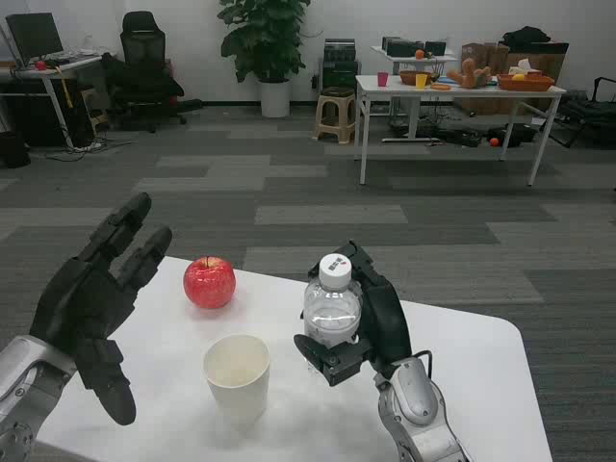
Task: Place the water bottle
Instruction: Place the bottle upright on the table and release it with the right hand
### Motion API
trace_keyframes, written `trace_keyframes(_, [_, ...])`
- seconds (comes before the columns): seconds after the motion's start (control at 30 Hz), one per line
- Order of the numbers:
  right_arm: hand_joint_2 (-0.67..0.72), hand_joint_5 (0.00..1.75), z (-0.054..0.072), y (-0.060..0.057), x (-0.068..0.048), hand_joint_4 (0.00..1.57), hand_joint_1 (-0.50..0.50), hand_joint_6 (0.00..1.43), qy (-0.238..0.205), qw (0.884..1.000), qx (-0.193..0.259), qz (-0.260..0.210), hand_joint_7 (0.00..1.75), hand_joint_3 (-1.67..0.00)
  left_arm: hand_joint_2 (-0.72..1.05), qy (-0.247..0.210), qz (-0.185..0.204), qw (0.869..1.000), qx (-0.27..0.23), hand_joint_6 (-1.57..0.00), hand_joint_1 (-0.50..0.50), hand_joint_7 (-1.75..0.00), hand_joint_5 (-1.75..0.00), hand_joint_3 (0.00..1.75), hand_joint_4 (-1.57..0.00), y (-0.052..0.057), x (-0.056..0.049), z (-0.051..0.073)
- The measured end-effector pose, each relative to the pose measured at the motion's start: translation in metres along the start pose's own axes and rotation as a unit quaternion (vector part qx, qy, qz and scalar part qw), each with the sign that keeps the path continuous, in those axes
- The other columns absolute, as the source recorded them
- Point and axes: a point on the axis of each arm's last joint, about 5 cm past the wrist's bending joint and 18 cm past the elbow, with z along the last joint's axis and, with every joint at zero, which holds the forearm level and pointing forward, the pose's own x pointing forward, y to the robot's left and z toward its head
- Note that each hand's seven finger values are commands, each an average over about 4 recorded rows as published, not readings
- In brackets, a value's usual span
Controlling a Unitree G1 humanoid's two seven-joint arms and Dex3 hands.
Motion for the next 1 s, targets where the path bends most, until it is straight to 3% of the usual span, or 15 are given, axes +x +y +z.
trace_keyframes(1.0, [0.09,1.55,-0.0017,-0.0009,-0.0008,1.2,0.46,0.51,0.003,1.0,-0.003,0.003,1.54,-1.51,-0.64,0.0,0.001,1.0,-0.002,0.0,-0.5,0.0,0.0,0.09,0.0,-0.0002,-0.0006,-0.0004])
